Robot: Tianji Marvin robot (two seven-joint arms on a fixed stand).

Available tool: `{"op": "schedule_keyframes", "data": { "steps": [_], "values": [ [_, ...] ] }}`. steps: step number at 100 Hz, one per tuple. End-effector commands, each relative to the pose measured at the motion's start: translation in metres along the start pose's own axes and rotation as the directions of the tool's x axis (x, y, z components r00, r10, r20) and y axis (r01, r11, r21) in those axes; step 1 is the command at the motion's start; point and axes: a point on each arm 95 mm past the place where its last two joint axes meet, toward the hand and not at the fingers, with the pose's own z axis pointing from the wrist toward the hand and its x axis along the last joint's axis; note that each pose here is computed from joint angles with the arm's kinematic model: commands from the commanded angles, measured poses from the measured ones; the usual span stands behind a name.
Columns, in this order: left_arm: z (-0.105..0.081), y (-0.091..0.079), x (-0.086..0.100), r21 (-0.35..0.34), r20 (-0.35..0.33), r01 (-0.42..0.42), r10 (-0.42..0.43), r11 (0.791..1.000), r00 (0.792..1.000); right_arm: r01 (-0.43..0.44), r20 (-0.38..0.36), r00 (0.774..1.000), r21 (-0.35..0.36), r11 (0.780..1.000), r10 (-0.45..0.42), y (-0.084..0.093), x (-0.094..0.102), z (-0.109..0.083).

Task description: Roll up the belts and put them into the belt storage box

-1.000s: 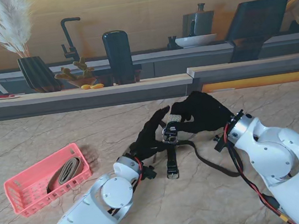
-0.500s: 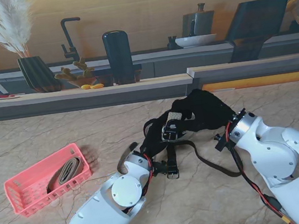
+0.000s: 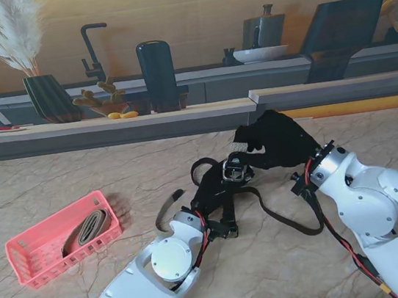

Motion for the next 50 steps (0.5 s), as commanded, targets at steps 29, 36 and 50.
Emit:
{"op": "schedule_keyframes", "data": {
  "steps": [29, 36, 50],
  "values": [
    [-0.015, -0.004, 0.002, 0.048, 0.033, -0.013, 0.011, 0.999, 0.999, 0.095, 0.000, 0.995, -0.048, 0.994, -0.095, -0.006, -0.010, 0.008],
    [-0.017, -0.005, 0.001, 0.049, 0.039, -0.010, 0.008, 0.999, 0.999, 0.114, 0.002, 0.993, -0.052, 0.992, -0.114, -0.008, -0.013, 0.010],
    [-0.023, -0.005, -0.001, 0.038, 0.060, -0.006, 0.004, 0.999, 0.998, 0.141, 0.006, 0.990, -0.056, 0.988, -0.141, -0.013, -0.018, 0.013]
  ]
}}
